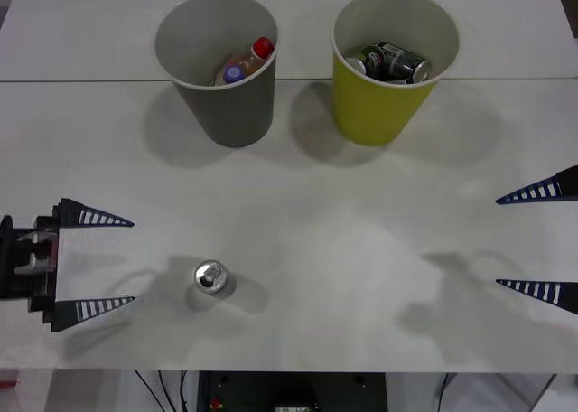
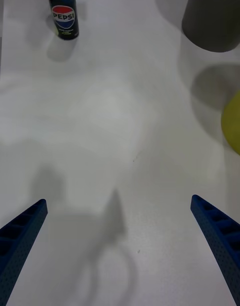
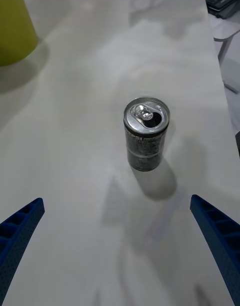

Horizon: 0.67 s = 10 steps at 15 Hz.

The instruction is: Put the can into the green bin and the plastic bottle into the gray bin

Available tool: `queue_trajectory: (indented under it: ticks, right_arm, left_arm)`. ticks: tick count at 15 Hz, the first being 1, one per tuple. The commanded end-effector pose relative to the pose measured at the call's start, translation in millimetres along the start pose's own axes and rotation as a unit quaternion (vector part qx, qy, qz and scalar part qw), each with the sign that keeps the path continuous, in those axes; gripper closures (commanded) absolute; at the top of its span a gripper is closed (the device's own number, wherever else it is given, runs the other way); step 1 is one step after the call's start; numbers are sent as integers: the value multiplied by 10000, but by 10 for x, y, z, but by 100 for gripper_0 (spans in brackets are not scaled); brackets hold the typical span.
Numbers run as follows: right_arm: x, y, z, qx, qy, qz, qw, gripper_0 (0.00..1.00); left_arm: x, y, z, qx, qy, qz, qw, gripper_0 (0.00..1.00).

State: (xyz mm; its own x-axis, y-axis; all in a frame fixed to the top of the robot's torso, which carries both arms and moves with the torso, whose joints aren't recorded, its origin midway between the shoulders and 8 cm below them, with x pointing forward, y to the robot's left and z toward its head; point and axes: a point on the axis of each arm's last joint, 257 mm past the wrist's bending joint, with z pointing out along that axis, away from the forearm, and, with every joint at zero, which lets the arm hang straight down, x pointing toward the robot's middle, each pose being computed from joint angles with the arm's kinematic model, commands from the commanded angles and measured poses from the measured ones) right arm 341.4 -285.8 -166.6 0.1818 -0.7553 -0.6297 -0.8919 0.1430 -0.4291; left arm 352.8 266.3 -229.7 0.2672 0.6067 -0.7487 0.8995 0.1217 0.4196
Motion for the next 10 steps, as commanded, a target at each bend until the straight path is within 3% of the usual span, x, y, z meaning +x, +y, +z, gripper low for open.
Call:
queue_trajectory:
  ticks: [1,6,10]
  right_arm:
    - [0,0,0,0,0,0,10000,0]
    - [0,0,0,0,0,0,10000,0]
    - [0,0,0,0,0,0,10000,0]
  left_arm:
    - [70,-42,107,-61,-201,-11,9998,0]
    - [119,-141,241,-140,-470,-215,9986,0]
    - [184,-197,371,-321,-770,-201,9963,0]
